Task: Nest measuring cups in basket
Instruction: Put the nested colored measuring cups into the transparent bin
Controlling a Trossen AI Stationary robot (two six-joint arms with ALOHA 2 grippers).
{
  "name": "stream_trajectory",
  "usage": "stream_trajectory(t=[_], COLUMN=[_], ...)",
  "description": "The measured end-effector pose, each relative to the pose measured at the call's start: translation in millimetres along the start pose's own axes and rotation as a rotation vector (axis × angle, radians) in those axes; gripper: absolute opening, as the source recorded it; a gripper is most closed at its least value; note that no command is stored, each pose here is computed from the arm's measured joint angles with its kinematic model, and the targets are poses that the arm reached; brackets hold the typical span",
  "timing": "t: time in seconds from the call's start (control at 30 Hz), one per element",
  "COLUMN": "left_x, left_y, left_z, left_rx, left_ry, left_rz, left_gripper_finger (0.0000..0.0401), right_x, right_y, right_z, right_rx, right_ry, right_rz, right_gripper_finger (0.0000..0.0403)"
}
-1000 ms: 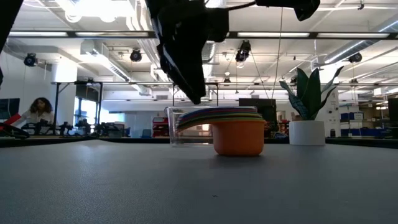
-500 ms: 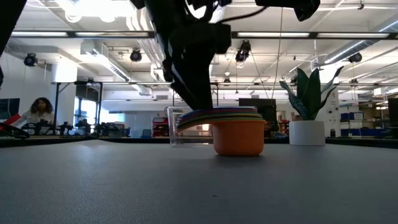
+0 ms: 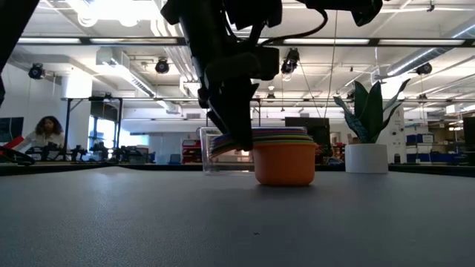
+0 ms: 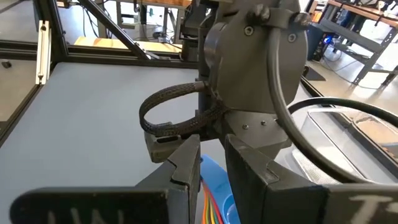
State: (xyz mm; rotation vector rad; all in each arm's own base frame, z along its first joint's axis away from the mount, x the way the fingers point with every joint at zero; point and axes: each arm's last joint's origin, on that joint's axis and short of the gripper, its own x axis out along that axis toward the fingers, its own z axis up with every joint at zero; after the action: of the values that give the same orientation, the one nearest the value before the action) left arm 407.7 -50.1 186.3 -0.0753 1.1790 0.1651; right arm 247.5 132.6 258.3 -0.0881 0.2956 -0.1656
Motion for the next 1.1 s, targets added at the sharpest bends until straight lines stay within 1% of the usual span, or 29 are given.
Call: stream_trajectory(t=[0.27, 0.33, 0.4, 0.6, 0.83, 0.9, 1.1], left_x=[4, 5, 7, 10, 10, 10, 10], left_y=[1, 1, 2, 2, 2, 2, 3], left_z=[-4, -5, -7, -11, -10, -9, -9], left_rx=[0.011, 0.012, 0.013, 0.014, -0.004, -0.011, -0.022], left_ry=[0.025, 0.032, 0.037, 0.044, 0.034, 0.029, 0.018], left_rz=[-0.043, -0.042, -0.042, -0.04, -0.038, -0.038, -0.004], left_gripper_finger=[0.0167, 0.0147, 0.0139, 0.0146, 0.0144, 0.0156, 0.0213], right_x=[0, 0, 0, 0, 0, 0, 0], right_y=[0, 0, 0, 0, 0, 0, 0], right_z=[0, 0, 0, 0, 0, 0, -2], right_rx=[0.0, 0.0, 0.0, 0.001, 0.002, 0.005, 0.008], right_ry=[0.0, 0.0, 0.0, 0.0, 0.0, 0.0, 0.004], right_rz=[0.0, 0.0, 0.0, 0.0, 0.0, 0.0, -0.001], right_gripper_finger=[0.0066, 0.0066, 0.0066, 0.0066, 0.0066, 0.0066, 0.0066])
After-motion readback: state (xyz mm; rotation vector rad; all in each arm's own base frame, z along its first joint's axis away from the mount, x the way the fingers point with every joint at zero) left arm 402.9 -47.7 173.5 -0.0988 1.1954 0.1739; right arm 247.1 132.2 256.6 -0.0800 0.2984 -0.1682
